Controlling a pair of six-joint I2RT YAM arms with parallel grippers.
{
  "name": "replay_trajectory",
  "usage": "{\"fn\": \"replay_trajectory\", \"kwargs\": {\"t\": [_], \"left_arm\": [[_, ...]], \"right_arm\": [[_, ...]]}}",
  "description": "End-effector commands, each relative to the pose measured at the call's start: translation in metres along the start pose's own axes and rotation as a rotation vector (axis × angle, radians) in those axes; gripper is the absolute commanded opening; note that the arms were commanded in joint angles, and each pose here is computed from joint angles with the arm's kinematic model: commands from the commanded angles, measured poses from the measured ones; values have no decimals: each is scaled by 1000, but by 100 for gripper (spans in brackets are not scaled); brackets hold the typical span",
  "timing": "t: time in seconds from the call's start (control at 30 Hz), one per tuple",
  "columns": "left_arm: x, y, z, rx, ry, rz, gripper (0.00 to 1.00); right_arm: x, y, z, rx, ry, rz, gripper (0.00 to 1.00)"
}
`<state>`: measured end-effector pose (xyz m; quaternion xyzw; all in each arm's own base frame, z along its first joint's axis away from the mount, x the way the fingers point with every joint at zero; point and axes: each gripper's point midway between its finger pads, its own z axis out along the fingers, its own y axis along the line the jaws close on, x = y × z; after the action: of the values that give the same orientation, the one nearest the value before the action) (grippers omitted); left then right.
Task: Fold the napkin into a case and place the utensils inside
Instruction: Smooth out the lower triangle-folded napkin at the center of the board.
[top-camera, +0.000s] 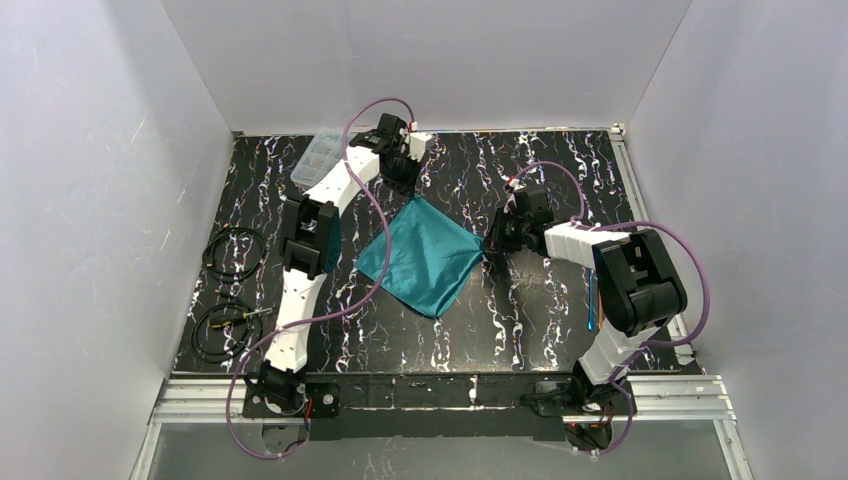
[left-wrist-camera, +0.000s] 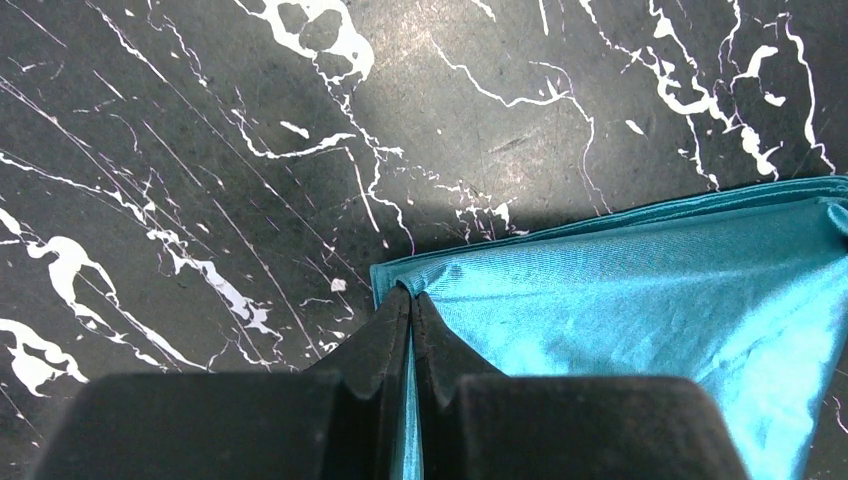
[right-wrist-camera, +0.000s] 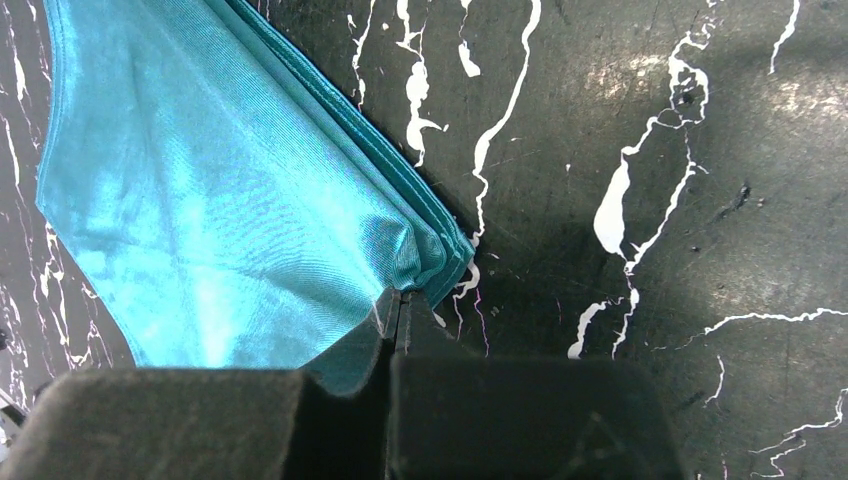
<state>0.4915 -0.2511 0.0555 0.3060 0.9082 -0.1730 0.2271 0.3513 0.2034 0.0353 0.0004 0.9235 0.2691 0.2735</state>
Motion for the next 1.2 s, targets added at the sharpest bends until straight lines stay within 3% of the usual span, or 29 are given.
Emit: {"fn": "replay_trajectory", "kwargs": {"t": [0.0, 0.13, 0.37, 0.43, 0.6, 0.67, 0.87, 0.97, 1.17], "left_arm": [[-15, 4, 0, -28, -39, 11, 0], [-8, 6, 5, -35, -20, 8, 0], [1, 5, 0, -44, 1, 0, 39], [2, 0, -8, -29, 5, 6, 45], [9, -16, -41, 11, 21, 38, 64], [13, -26, -58, 37, 29, 60, 71], [40, -47, -94, 102, 76, 135, 74], [58, -51, -99, 121, 110, 160, 74], [98, -78, -102, 245, 194, 154, 74]], "right_arm": [[-13, 2, 0, -5, -29, -16, 1], [-23, 5, -4, -16, -46, -12, 1], [-29, 4, 0, -20, -46, -5, 2], [-28, 2, 3, -18, -39, -4, 4], [-24, -5, 8, 11, -19, -15, 15], [-28, -6, 8, 23, -24, -25, 23], [-43, -5, 2, 57, -29, -72, 35], [-54, -3, -4, 72, -47, -99, 47], [-65, -2, -12, 92, -66, -130, 42]]}}
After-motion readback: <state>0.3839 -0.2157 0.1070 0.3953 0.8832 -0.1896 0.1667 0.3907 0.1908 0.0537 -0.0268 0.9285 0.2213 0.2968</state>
